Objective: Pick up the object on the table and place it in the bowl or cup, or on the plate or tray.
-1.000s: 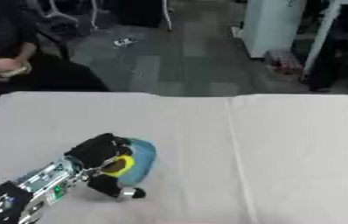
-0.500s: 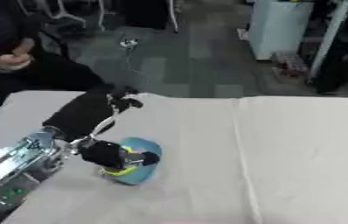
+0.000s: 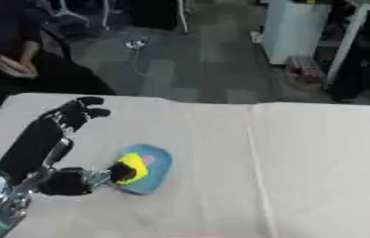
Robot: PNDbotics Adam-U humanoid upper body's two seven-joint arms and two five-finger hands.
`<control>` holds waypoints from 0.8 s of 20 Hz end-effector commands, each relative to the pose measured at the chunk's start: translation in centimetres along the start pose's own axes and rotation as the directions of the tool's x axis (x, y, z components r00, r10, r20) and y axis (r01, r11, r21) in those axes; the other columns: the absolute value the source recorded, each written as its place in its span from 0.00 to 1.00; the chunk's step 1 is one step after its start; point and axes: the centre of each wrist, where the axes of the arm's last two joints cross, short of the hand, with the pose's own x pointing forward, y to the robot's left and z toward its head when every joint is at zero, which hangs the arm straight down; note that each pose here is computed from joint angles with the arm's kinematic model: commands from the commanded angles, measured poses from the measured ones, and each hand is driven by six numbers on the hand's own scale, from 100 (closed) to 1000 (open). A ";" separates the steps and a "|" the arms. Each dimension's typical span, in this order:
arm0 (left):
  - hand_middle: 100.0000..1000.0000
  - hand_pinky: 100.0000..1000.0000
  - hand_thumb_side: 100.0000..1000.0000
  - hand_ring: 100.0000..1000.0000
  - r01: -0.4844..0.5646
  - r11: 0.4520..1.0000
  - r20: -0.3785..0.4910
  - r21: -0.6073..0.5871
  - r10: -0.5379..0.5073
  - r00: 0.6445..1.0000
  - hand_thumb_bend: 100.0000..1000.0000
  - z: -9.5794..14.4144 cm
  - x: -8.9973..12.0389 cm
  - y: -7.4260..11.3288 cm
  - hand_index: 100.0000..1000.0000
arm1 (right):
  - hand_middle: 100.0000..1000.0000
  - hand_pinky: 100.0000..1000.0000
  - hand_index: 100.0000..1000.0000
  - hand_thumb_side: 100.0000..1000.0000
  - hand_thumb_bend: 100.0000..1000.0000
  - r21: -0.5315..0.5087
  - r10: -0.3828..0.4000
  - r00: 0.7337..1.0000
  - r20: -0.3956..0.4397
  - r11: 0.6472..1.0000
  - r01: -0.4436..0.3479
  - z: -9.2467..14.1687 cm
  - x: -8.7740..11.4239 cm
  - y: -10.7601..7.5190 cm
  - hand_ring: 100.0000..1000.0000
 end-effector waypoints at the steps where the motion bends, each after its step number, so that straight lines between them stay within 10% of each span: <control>1: 0.68 0.44 0.86 0.49 -0.161 0.972 0.048 0.170 0.155 0.987 0.48 0.0 1.4 -1.1 0.73 | 0.74 0.30 0.74 0.93 0.00 -0.033 0.028 1.000 -0.005 0.999 -0.028 0.0 0.2 -0.1 0.56; 16: 0.63 0.38 0.81 0.45 -0.427 0.835 0.270 0.347 0.347 0.898 0.40 0.4 2.2 -2.2 0.70 | 0.74 0.30 0.73 0.93 0.00 -0.036 0.044 0.999 -0.012 0.998 -0.045 0.9 1.2 1.9 0.56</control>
